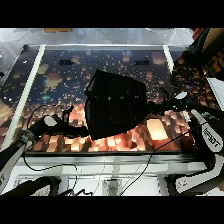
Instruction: Fold the clothes and pants, and hang the long-sleeved shirts on hangers.
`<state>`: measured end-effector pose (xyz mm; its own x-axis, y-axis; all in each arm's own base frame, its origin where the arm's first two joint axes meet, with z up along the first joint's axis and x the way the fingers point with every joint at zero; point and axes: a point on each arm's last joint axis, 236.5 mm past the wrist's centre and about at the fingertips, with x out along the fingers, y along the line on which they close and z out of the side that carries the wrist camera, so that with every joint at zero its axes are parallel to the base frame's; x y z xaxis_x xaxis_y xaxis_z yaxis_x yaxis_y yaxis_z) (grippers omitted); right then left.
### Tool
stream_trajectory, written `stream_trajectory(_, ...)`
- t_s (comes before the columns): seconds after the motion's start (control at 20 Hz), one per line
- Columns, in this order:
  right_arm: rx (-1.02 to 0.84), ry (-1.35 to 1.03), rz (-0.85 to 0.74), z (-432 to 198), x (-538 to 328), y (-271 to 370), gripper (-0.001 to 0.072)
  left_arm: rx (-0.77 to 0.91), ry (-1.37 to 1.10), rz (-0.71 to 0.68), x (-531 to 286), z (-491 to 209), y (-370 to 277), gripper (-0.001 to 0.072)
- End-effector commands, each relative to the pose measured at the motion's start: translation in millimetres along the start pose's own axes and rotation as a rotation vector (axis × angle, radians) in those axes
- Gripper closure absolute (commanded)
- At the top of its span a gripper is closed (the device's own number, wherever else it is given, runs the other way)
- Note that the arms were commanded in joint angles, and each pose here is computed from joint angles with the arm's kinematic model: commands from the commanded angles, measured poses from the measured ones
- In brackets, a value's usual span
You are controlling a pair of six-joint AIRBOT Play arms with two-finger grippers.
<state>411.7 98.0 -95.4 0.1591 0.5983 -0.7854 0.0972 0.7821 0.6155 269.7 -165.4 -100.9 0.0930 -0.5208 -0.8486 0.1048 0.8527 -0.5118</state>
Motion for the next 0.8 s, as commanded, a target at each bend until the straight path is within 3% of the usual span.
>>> stream_trajectory(0.0,0.009,0.002,0.023,-0.5,-0.5,5.7,0.0669,-0.006,0.0,-0.042,24.0,0.0,-12.1,0.0145)
stream_trajectory(0.15,0.013,0.014,0.036,-3.1,-0.7,8.9,0.067,-0.052,0.02,-0.078,35.4,-3.2,-18.3,0.0174)
stream_trajectory(0.25,0.017,0.022,0.051,-5.0,-1.1,12.6,0.067,-0.04,0.064,-0.1,35.3,-13.3,-23.4,0.0246)
stream_trajectory(0.3,0.016,0.024,0.052,-5.5,-1.5,13.1,0.067,-0.015,0.085,-0.112,34.8,-18.7,-26.0,0.0322)
stream_trajectory(0.35,0.014,0.024,0.053,-5.7,-2.4,14.0,0.067,0.02,0.096,-0.121,34.2,-21.8,-27.7,0.0583)
stream_trajectory(0.4,0.01,0.019,0.053,-5.0,-4.2,15.5,0.067,0.04,0.095,-0.122,34.3,-21.6,-27.6,0.0686)
stream_trajectory(0.5,-0.008,0.002,0.054,-2.7,-11.4,21.2,0.0671,0.042,0.084,-0.118,33.8,-18.6,-26.2,0.0688)
stream_trajectory(0.75,-0.25,-0.07,0.083,-9.2,-66.6,70.7,0.0671,0.188,-0.015,-0.18,-9.7,21.5,-53.2,0.0689)
